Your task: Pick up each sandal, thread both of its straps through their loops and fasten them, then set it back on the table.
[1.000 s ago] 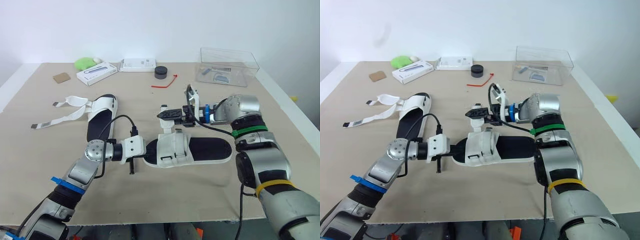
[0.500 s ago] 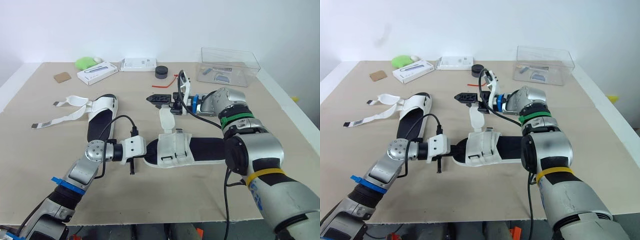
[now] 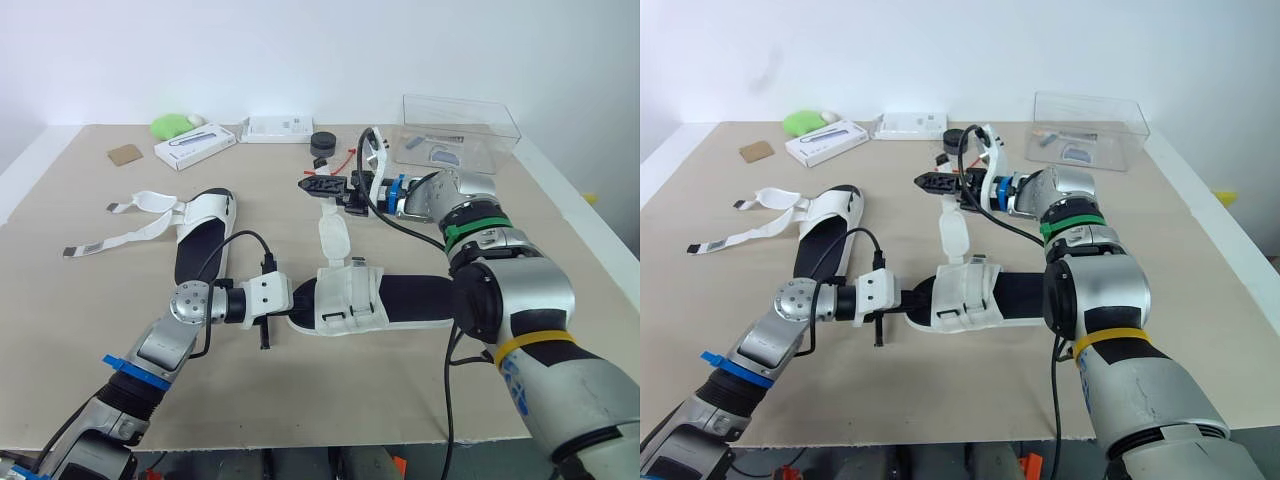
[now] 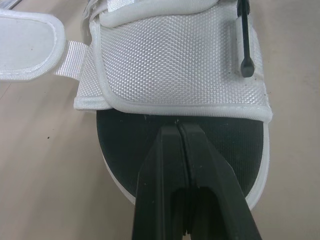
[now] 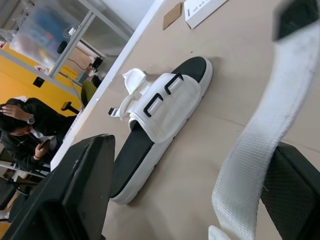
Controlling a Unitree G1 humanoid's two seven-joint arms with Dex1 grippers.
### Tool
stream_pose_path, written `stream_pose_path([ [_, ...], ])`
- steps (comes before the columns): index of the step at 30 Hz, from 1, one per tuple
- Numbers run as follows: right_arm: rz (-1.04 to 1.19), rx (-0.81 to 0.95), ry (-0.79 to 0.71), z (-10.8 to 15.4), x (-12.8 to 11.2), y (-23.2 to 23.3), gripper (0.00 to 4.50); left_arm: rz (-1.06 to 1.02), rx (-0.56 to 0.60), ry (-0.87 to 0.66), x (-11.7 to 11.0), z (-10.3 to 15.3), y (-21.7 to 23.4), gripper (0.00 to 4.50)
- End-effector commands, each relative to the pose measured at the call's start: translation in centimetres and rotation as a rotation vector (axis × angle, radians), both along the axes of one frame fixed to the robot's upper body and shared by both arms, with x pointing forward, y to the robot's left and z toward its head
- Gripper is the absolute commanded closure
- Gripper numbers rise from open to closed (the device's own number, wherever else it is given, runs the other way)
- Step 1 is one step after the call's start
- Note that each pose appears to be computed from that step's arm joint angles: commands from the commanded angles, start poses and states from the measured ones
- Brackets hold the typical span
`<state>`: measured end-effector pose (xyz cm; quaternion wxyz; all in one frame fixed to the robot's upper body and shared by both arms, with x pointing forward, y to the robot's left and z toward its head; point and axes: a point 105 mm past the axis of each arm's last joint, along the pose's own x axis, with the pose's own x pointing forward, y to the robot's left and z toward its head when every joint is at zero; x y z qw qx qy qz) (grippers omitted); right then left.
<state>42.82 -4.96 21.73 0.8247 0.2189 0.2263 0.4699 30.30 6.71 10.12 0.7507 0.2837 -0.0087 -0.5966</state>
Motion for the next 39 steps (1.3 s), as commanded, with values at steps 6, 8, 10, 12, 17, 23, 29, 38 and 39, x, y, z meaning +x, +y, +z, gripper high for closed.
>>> stream_pose_path([
  [6,0.075,-0.033,-0.097,1.5,-0.4,0.2,3.87,0.023,0.093,0.086,-0.3,-2.9,0.7,4.5],
  [8,0.091,-0.069,-0.16,1.6,-0.3,0.1,4.44,0.022,0.093,0.087,-0.3,-3.0,0.7,4.5],
  [10,0.139,-0.13,-0.267,1.8,-0.5,0.0,4.44,0.022,0.093,0.087,-0.3,-3.0,0.7,4.5],
  [12,0.23,-0.214,-0.446,2.0,-1.1,0.3,4.44,0.024,0.092,0.087,-0.3,-3.0,0.7,4.5],
  [17,0.379,-0.359,-1.068,2.5,-5.0,1.9,4.44,0.033,0.091,0.087,-0.2,-3.0,0.9,4.5],
  [23,0.584,-0.428,-1.731,1.1,-11.7,2.4,4.44,0.034,0.09,0.09,-0.2,-3.0,1.0,4.5],
  [29,0.85,-0.503,-2.157,-1.8,-14.5,0.9,4.44,0.025,0.092,0.089,-0.1,-2.9,0.9,4.5],
  [38,1.125,-0.534,-2.258,-5.1,-15.0,0.4,4.44,0.015,0.091,0.091,-0.3,-3.0,0.6,4.5],
  [39,1.14,-0.538,-2.255,-5.2,-15.0,0.3,4.44,0.014,0.092,0.091,-0.3,-3.0,0.6,4.5],
])
